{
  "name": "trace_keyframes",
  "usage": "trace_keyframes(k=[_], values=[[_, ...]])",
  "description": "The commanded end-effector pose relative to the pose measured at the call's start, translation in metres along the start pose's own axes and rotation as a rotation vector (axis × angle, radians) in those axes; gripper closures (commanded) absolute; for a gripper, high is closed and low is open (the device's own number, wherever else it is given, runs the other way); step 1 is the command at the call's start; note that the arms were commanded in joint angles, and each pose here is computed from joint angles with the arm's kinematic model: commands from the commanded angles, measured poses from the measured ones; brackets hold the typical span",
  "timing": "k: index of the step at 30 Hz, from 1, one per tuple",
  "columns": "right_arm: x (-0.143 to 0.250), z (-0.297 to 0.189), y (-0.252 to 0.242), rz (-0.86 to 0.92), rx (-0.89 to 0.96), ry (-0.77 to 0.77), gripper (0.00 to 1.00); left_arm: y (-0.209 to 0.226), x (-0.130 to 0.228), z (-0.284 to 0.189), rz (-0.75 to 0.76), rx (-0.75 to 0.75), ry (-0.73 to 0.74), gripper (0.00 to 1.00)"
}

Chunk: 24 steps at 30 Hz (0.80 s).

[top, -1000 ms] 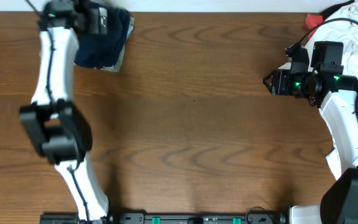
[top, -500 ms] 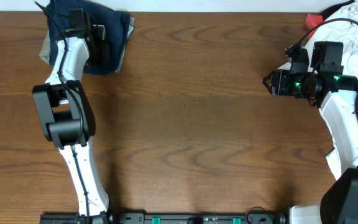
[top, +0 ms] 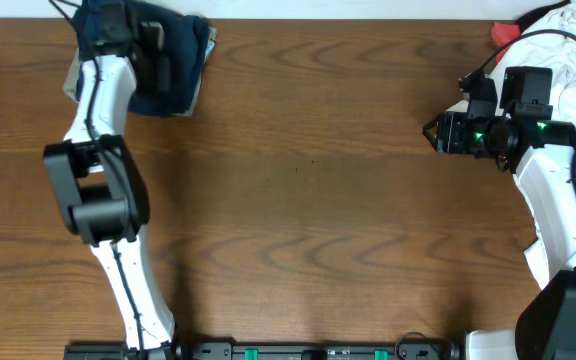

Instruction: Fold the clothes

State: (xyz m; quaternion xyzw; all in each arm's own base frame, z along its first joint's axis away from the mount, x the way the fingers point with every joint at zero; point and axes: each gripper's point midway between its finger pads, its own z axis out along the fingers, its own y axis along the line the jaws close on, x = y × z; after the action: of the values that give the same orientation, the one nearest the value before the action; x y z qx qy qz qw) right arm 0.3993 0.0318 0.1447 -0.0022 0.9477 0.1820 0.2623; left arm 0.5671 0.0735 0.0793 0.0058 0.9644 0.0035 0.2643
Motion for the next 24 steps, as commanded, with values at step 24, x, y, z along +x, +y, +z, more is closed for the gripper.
trace_keyframes(k=[24], values=[[-0.015,0.005,0.008,-0.060,-0.011,-0.058,0.46,0.130,0.025,0.034,-0.206,-0.191,-0.022,0.94]])
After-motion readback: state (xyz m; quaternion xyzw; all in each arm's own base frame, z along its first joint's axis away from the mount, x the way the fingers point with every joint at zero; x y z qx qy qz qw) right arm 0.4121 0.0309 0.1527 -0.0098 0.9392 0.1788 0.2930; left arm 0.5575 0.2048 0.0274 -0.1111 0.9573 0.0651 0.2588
